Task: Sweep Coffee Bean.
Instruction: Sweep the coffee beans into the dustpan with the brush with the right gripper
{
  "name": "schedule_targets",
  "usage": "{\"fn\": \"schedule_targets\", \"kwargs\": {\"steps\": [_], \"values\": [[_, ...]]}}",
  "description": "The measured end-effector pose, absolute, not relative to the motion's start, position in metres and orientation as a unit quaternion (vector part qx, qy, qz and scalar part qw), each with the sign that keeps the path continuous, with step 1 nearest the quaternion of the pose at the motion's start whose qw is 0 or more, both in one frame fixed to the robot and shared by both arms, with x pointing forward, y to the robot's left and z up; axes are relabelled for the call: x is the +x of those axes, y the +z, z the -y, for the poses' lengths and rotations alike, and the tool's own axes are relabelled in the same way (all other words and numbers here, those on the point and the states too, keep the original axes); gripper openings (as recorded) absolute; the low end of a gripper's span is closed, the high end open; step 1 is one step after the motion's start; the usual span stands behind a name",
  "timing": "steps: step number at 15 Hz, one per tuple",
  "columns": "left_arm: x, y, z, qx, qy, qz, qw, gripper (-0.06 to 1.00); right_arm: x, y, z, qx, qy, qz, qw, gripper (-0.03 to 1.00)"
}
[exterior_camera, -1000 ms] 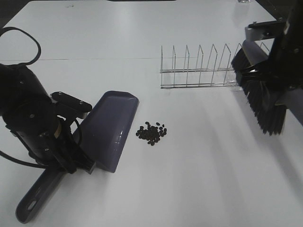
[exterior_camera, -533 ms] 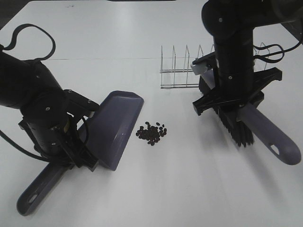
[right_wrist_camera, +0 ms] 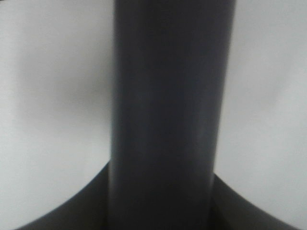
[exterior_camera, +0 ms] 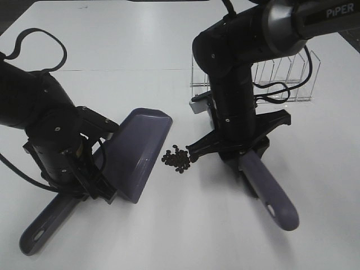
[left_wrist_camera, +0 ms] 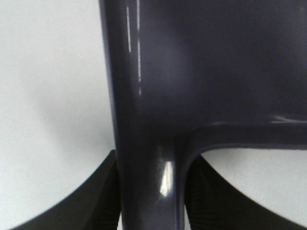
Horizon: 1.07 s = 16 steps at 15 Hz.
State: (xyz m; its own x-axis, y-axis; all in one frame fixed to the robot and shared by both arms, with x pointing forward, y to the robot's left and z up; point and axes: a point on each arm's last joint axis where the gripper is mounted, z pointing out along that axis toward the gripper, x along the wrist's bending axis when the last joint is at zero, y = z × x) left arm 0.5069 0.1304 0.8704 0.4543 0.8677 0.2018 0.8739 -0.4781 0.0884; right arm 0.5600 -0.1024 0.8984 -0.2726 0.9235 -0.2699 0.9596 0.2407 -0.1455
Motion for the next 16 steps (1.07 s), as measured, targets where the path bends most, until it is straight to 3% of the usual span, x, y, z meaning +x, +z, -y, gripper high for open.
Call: {"fn": "schedule_targets", "kwargs": {"steps": [9,16], "values": [[0.507,0.870,-0.131,-0.853,-0.109,0.509,0.016,0.34,0.584,0.882,0.029,0.681,0.023,-0.717,-0.147,0.30],[0.507,0.869,-0.131,-0.853,-0.107,0.511,0.017,0.34,0.603,0.907,0.004,0.674,0.127,-0.705,-0.182,0.30]]}}
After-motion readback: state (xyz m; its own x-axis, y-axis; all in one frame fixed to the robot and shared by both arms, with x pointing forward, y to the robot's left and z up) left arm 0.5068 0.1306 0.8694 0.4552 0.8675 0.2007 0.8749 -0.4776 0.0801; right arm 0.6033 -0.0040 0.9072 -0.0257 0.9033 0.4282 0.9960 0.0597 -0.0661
